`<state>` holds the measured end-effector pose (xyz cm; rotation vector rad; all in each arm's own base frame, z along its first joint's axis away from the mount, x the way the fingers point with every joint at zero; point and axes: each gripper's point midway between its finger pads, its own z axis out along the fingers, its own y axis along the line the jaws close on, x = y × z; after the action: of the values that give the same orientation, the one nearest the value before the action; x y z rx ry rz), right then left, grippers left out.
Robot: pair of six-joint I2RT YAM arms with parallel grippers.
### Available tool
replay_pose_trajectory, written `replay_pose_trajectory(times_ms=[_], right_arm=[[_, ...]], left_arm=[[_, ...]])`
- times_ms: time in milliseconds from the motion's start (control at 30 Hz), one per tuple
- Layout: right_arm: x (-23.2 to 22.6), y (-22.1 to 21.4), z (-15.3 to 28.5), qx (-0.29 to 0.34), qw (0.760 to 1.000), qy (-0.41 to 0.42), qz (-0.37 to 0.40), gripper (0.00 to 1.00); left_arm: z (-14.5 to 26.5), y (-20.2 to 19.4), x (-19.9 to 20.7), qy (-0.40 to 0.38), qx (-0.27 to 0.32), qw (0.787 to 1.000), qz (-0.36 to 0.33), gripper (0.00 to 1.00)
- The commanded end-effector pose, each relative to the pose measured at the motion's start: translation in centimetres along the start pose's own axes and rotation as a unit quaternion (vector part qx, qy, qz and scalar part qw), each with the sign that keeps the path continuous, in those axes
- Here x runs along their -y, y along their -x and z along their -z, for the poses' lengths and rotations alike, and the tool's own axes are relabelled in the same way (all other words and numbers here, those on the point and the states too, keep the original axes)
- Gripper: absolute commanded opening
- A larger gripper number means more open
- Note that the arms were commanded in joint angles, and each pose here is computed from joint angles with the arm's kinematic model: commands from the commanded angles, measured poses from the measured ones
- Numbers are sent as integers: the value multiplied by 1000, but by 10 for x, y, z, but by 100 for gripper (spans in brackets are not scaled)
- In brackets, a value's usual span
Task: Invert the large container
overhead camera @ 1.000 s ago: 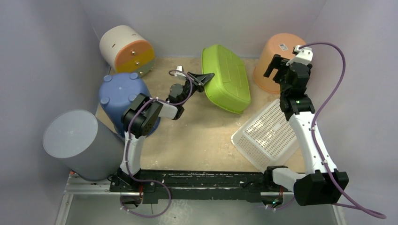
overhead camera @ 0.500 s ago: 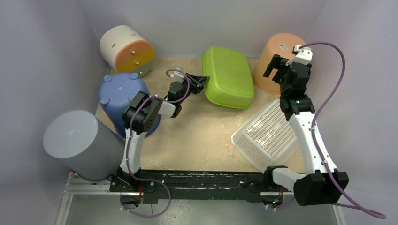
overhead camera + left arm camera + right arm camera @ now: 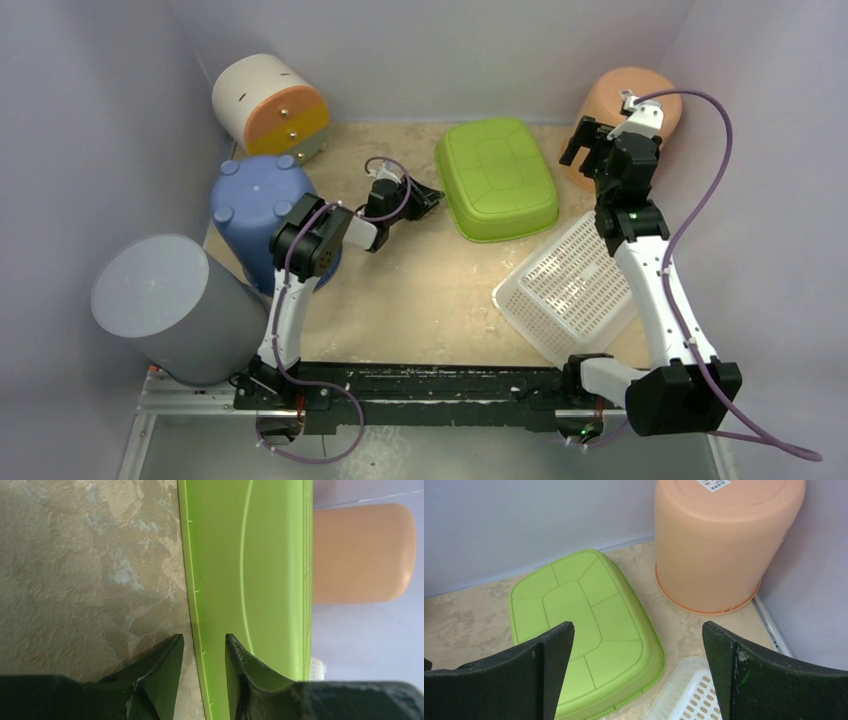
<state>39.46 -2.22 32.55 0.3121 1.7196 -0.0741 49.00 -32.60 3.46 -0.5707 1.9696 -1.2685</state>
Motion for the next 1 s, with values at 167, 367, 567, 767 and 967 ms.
replay_pose_trajectory(times_ms=[167, 367, 567, 767, 967], right_arm=[[-3, -2, -12, 4, 1000, 5, 4, 100], [-16, -23, -14, -17, 999, 49, 11, 100], [-50, -46, -14, -41, 991, 123, 12, 100], [-106, -85, -13, -80, 979, 174, 64, 100], [-122, -81, -7, -65, 973, 213, 64, 100]], left_arm=[[37, 14, -35, 171, -22, 970, -169, 44], [85, 49, -8, 249, 13, 930, -268, 49], [122, 70, 39, 297, 46, 876, -378, 57], [148, 67, 106, 259, 77, 852, -449, 60], [178, 70, 150, 199, 100, 856, -467, 62]])
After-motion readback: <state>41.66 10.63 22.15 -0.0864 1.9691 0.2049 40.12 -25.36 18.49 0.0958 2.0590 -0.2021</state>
